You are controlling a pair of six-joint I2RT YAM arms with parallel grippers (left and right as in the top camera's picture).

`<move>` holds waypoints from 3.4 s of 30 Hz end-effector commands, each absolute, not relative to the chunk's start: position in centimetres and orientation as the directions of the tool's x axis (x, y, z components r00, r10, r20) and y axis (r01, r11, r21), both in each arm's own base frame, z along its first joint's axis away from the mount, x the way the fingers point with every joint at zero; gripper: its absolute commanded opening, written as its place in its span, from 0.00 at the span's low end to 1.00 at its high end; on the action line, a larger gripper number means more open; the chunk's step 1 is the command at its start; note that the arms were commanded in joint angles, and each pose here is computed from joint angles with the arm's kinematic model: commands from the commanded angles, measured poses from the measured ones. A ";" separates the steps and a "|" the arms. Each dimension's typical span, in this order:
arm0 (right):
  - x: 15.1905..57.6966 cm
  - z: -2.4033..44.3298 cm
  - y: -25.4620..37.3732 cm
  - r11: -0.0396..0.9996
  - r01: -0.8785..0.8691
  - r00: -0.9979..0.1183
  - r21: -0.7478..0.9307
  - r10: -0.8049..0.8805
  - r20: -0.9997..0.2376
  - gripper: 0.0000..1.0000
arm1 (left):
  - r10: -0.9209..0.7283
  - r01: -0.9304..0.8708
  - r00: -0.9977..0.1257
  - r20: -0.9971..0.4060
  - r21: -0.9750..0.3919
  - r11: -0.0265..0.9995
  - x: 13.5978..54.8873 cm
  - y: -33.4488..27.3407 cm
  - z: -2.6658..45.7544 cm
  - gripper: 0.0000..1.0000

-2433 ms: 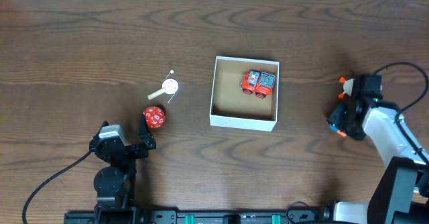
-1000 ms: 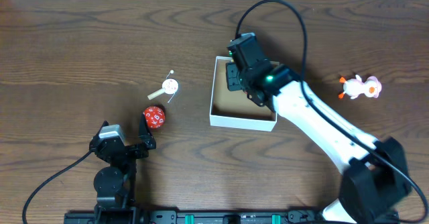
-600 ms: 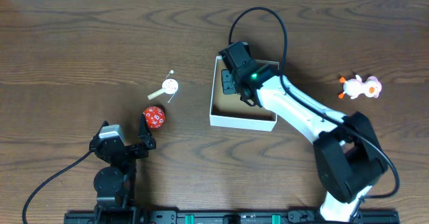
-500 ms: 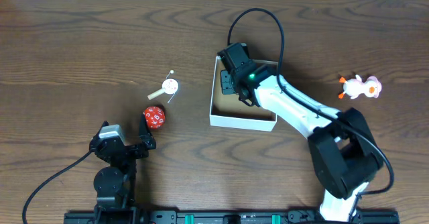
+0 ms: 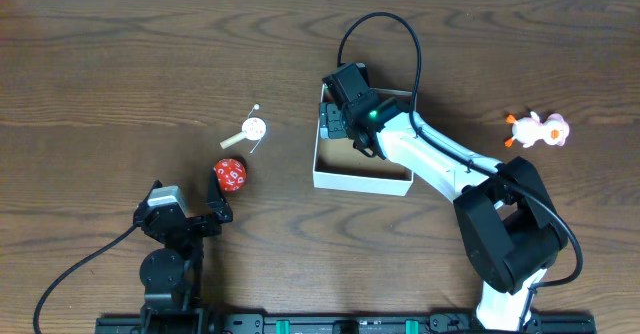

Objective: Pack container
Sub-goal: 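Open the right gripper and lift away from the box, then move the right gripper over the pink-hatted duck toy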

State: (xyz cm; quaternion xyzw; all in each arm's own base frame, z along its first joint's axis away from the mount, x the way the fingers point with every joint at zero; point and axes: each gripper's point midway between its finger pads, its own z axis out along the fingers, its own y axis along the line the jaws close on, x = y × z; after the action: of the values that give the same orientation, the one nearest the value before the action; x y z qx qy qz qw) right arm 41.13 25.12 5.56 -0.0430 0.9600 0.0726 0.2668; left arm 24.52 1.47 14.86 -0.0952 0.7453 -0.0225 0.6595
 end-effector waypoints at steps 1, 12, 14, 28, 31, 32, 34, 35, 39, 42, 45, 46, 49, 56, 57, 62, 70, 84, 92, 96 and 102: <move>41.7 6.3 25.6 0.986 -0.118 -0.842 0.120 -0.035 -0.539 0.80 | -0.173 -0.138 -0.169 -0.970 -0.151 0.979 24.4 1.8 12.9 0.98; 40.9 16.7 24.9 0.972 -0.135 -0.759 0.190 0.022 -0.651 0.77 | -0.173 -0.138 -0.169 -0.970 -0.151 0.979 24.4 1.8 12.9 0.98; 40.2 19.9 23.5 0.976 -0.117 -0.722 0.184 0.044 -0.690 0.78 | -0.173 -0.138 -0.169 -0.970 -0.151 0.979 24.4 1.8 12.9 0.98; 33.7 28.4 5.2 0.933 0.336 -0.614 0.127 0.319 -0.722 0.88 | -0.173 -0.138 -0.169 -0.970 -0.151 0.979 24.4 1.8 12.9 0.98; 33.0 28.5 1.5 0.895 0.430 -0.591 0.120 0.379 -0.712 0.98 | -0.173 -0.138 -0.169 -0.970 -0.151 0.979 24.4 1.8 12.9 0.98; 32.9 28.3 0.5 0.883 0.456 -0.588 0.113 0.394 -0.706 0.99 | -0.173 -0.138 -0.169 -0.970 -0.151 0.979 24.4 1.8 12.9 0.98; 32.3 27.8 -1.8 0.850 0.519 -0.582 0.092 0.430 -0.691 0.99 | -0.173 -0.138 -0.169 -0.970 -0.151 0.979 24.4 1.8 12.9 0.98; 32.1 27.6 -2.5 0.839 0.538 -0.581 0.084 0.441 -0.684 0.99 | -0.173 -0.138 -0.169 -0.970 -0.151 0.979 24.4 1.8 12.9 0.98; 31.1 27.0 -5.5 0.785 0.615 -0.560 0.075 0.502 -0.659 0.99 | -0.174 -0.138 -0.169 -0.970 -0.151 0.979 24.4 1.8 12.9 0.98; 31.0 26.6 -6.8 0.756 0.644 -0.538 0.117 0.557 -0.633 0.99 | -0.173 -0.138 -0.169 -0.970 -0.151 0.979 24.4 1.8 12.9 0.98; 30.8 26.4 -8.1 0.674 0.718 -0.457 0.174 0.644 -0.614 0.99 | -0.173 -0.138 -0.169 -0.970 -0.151 0.979 24.4 1.8 12.9 0.98; 30.7 26.3 -8.4 0.653 0.735 -0.436 0.185 0.663 -0.609 0.99 | -0.173 -0.138 -0.169 -0.970 -0.151 0.979 24.4 1.8 12.9 0.98; 30.5 26.2 -9.1 0.608 0.767 -0.393 0.205 0.697 -0.599 0.99 | -0.173 -0.138 -0.169 -0.970 -0.151 0.979 24.4 1.8 12.9 0.98; 30.8 25.4 -9.3 0.506 0.821 -0.298 0.264 0.775 -0.557 0.99 | -0.173 -0.138 -0.169 -0.970 -0.151 0.979 24.4 1.8 12.9 0.98; 30.9 25.0 -9.4 0.486 0.832 -0.283 0.269 0.788 -0.547 0.99 | -0.173 -0.138 -0.169 -0.970 -0.151 0.979 24.4 1.8 12.9 0.98; 31.9 22.5 -10.2 0.422 0.876 -0.264 0.233 0.824 -0.502 0.99 | -0.173 -0.138 -0.169 -0.970 -0.151 0.979 24.4 1.8 12.9 0.98; 34.2 15.7 -11.0 0.348 0.928 -0.275 0.133 0.880 -0.388 0.99 | -0.173 -0.138 -0.169 -0.970 -0.151 0.979 24.4 1.8 12.9 0.98; 36.8 8.1 -12.9 0.284 0.957 -0.250 0.063 0.913 -0.322 0.99 | -0.173 -0.138 -0.169 -0.970 -0.151 0.979 24.4 1.8 12.9 0.98; 37.9 6.5 -13.5 0.270 0.960 -0.233 0.073 0.916 -0.326 0.99 | -0.173 -0.138 -0.169 -0.970 -0.151 0.979 24.4 1.8 12.9 0.98; 38.3 5.7 -13.5 0.243 0.967 -0.205 0.082 0.924 -0.322 0.99 | -0.173 -0.138 -0.169 -0.970 -0.151 0.979 24.4 1.8 12.9 0.98; 38.8 4.8 -13.8 0.240 0.967 -0.201 0.083 0.924 -0.326 0.99 | -0.173 -0.138 -0.169 -0.970 -0.151 0.979 24.4 1.8 12.9 0.98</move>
State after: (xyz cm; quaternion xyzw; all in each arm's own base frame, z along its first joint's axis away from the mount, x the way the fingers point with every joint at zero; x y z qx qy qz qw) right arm 39.18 -13.03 5.68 0.5984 0.7826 -0.0600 0.1608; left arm 24.52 1.47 14.82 -0.0952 0.7459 -0.0224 0.6588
